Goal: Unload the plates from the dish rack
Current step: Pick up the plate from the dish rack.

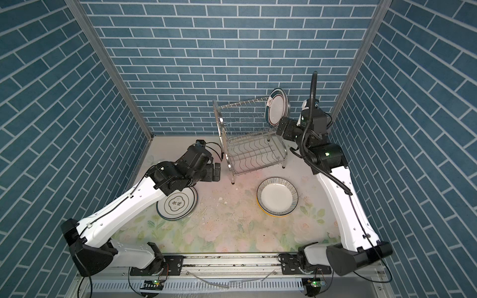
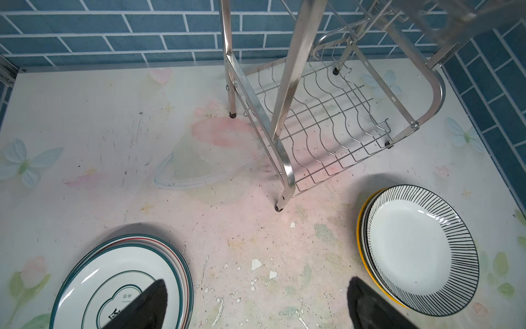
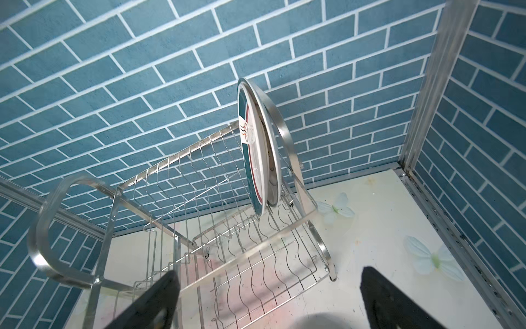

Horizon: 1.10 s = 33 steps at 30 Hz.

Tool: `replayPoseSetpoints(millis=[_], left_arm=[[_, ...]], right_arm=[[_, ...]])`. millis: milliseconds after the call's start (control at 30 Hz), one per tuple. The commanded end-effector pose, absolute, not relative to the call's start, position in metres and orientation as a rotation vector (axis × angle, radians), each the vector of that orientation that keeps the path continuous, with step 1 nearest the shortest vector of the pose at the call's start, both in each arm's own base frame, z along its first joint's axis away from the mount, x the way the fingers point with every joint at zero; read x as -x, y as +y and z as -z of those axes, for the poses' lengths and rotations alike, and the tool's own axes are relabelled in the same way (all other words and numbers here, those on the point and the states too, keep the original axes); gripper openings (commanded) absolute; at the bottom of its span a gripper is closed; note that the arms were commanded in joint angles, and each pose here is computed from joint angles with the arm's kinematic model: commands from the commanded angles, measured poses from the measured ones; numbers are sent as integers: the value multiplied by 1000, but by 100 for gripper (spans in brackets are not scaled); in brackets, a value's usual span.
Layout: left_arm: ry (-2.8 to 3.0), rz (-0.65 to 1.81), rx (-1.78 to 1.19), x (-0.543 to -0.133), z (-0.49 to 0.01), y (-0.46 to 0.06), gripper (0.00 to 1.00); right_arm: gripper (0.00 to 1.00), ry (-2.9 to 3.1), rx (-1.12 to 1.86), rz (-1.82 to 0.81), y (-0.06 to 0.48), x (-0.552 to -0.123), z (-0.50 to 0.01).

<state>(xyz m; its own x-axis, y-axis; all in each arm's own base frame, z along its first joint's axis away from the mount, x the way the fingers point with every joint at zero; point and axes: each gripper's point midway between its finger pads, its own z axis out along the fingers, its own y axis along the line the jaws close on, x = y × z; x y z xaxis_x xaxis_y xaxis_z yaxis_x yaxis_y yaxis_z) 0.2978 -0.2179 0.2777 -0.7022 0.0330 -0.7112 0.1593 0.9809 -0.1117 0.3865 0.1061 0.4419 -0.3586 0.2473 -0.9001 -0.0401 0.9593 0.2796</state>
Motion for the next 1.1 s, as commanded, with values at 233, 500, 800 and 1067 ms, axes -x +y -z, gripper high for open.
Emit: replayPoseSetpoints(millis=[233, 500, 800, 1067], left_arm=[[2321, 200, -170, -294, -290, -218, 99], [2290, 250, -164, -287, -297, -214, 99], [2279, 264, -145, -285, -297, -209, 99], [2273, 287, -130, -284, -298, -207, 99]], right_arm=[[99, 1938, -100, -408, 137, -435, -458], [99, 1946, -102, -497, 152, -458, -454], [97, 1942, -89, -524, 159, -465, -454], [93, 1964, -86, -515, 162, -474, -448]])
